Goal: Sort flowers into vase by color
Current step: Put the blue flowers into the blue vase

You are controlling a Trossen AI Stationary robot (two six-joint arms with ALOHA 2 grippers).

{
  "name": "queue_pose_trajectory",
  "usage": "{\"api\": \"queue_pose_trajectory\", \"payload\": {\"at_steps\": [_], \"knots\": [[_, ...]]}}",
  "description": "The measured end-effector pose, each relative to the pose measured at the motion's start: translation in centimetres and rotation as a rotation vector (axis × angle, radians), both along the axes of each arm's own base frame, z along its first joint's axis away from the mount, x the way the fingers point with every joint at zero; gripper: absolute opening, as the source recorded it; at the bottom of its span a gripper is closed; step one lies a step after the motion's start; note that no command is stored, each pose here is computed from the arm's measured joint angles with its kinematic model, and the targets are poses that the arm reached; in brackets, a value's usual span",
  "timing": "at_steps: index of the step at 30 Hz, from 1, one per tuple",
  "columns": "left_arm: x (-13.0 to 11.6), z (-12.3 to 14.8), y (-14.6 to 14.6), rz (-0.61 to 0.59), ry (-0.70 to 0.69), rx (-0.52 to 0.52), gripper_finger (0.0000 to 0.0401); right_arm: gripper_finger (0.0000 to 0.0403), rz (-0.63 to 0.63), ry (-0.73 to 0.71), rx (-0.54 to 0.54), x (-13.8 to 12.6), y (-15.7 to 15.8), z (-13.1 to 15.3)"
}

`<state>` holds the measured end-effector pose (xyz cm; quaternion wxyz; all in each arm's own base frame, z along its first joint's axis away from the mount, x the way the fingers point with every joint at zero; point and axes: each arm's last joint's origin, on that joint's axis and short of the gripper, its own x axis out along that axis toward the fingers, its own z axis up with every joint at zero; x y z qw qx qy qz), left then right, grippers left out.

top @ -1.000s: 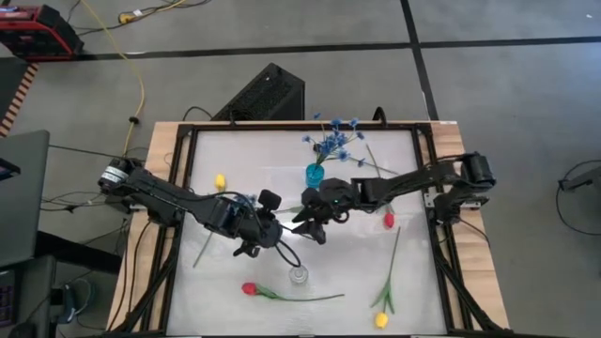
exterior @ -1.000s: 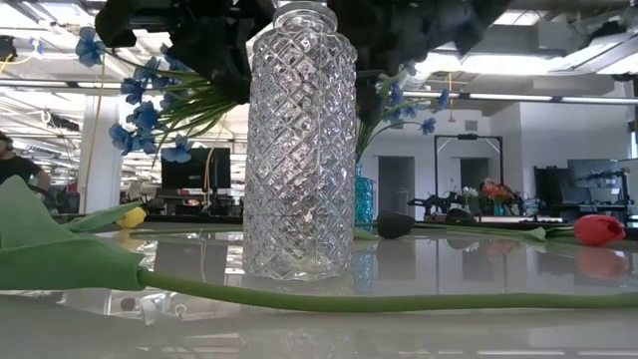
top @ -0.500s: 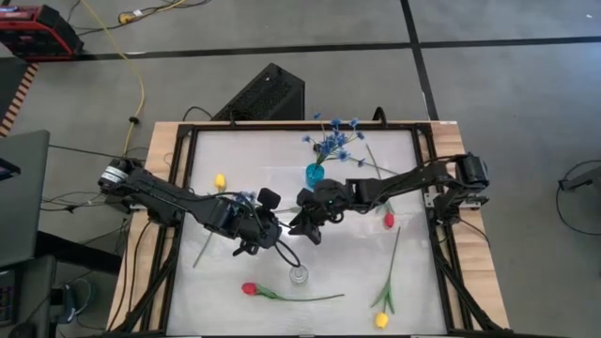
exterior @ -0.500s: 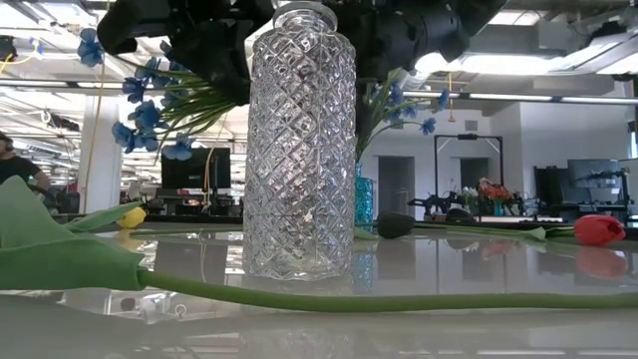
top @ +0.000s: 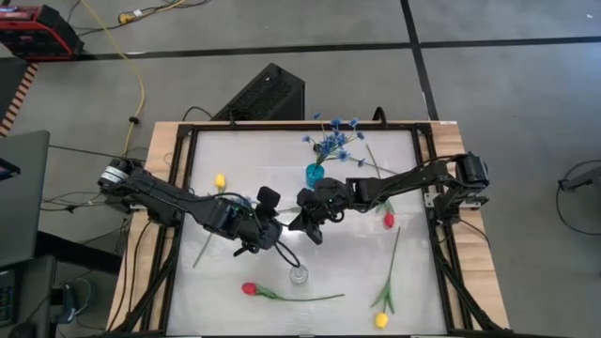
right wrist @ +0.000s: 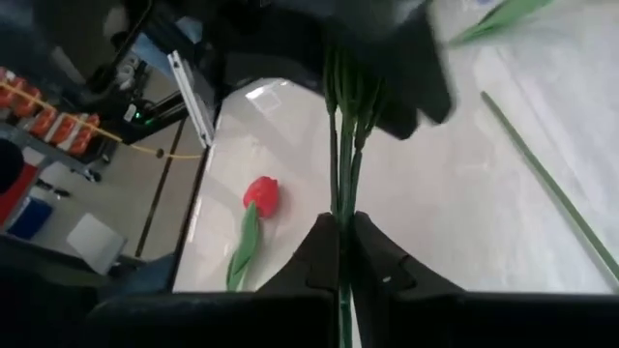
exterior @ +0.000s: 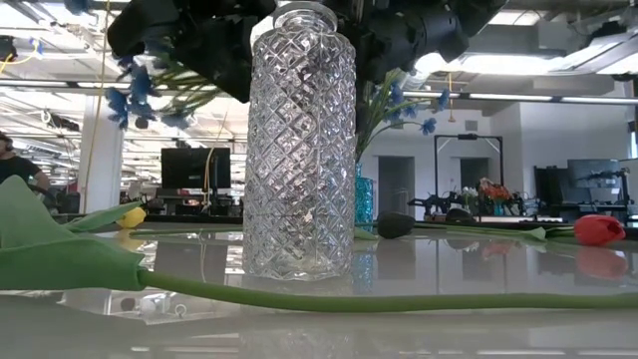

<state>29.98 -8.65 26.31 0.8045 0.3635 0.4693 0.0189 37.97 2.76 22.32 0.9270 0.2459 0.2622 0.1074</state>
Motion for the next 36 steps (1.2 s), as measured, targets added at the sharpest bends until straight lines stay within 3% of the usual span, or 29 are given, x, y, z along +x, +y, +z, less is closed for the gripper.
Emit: {"api": "queue_pose_trajectory", "payload": {"at_steps": [7,9,18,21,25,30,33,36], "knots": [[-1.5,0.5,-0.2,0.127,-0.032,0.232,0.0146,0.0033,0.014,-0.008,-0.070,-0.6,-0.1,0.3],[-2.5,0.9,-0.2,0.153,-0.021,0.240,0.0153,0.0033,-0.020,0.004,-0.107,-1.3,-0.3,0.3],[-6.9,4.2,0.6,0.268,-0.055,-0.129,0.0153,0.0033,-0.267,-0.092,-0.250,-6.8,-1.8,2.0],[-8.8,5.6,1.3,0.309,-0.116,-0.158,0.0153,0.0033,-0.330,-0.184,-0.264,-8.2,-2.0,2.0],[-12.2,6.3,2.6,0.384,-0.311,-0.144,0.0153,0.0033,-0.373,-0.359,-0.361,-9.3,-2.2,1.3],[-15.2,3.8,3.8,0.440,-0.621,-0.299,0.0153,0.0033,-0.384,-0.639,-0.526,-9.1,-2.3,0.7],[-15.6,0.6,4.0,0.388,-0.765,-0.396,0.0153,0.0033,-0.366,-0.611,-0.646,-8.0,-2.8,-0.8],[-15.5,-2.5,3.9,0.266,-0.909,-0.452,0.0153,0.0033,-0.393,-0.570,-0.626,-6.5,-3.6,-1.9]]}}
